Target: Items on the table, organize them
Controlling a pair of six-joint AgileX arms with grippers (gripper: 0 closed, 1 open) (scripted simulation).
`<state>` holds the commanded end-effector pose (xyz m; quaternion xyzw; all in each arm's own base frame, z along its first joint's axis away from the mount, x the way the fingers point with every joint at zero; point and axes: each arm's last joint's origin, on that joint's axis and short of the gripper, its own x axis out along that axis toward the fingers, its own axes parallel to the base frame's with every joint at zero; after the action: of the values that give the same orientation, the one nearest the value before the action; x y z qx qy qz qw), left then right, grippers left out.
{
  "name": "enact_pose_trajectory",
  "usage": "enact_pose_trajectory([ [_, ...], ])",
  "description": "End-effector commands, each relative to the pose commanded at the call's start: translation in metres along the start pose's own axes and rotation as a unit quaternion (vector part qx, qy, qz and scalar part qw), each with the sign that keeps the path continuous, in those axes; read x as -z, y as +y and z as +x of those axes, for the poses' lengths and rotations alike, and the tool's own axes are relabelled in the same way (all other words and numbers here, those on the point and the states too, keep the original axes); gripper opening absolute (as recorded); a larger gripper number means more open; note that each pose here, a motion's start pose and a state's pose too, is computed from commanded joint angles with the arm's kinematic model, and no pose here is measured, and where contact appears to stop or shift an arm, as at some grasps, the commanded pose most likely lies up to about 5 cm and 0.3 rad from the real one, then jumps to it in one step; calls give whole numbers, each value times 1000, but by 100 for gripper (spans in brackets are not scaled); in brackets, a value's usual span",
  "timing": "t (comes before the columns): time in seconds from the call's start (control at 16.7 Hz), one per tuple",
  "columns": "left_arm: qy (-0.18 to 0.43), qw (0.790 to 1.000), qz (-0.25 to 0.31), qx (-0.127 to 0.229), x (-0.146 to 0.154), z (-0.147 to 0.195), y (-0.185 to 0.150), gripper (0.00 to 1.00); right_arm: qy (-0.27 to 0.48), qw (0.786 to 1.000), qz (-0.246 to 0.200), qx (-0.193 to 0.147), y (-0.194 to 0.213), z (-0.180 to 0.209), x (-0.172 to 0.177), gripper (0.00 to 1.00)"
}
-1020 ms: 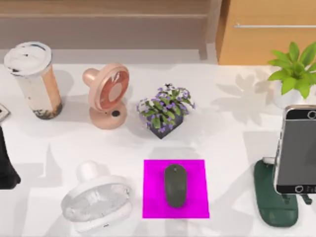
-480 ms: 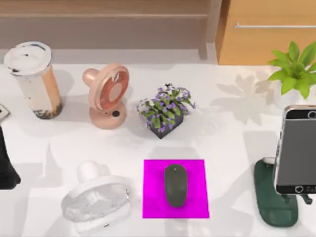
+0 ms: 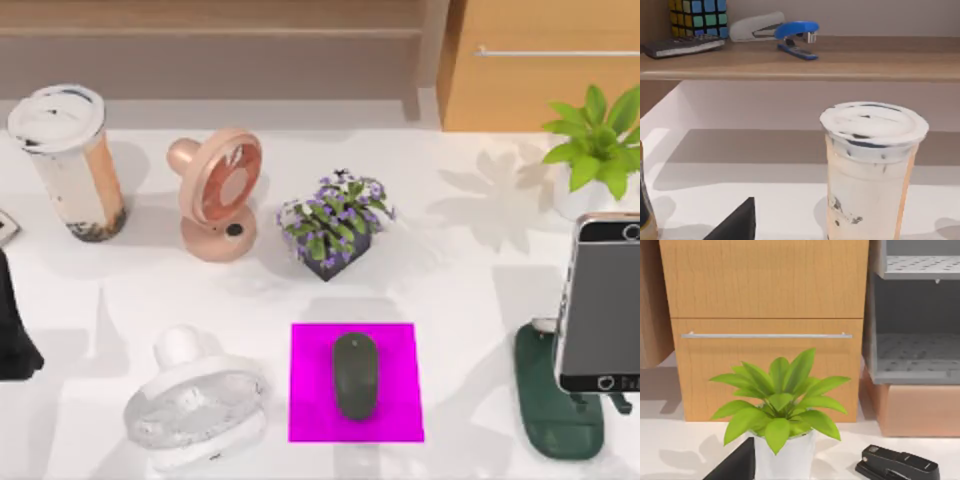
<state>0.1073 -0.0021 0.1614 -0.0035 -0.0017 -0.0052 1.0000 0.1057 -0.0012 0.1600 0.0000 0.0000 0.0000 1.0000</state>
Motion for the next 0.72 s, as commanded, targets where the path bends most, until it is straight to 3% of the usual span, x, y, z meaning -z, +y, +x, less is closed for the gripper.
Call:
enact_pose_trajectory([
  [0.36, 19, 999, -21, 25, -3, 21, -7, 100, 0, 1000, 0, 0, 0, 0, 0, 100],
  [0.72, 52, 998, -33, 25, 3, 67, -14, 100, 0, 1000, 0, 0, 0, 0, 0, 100],
])
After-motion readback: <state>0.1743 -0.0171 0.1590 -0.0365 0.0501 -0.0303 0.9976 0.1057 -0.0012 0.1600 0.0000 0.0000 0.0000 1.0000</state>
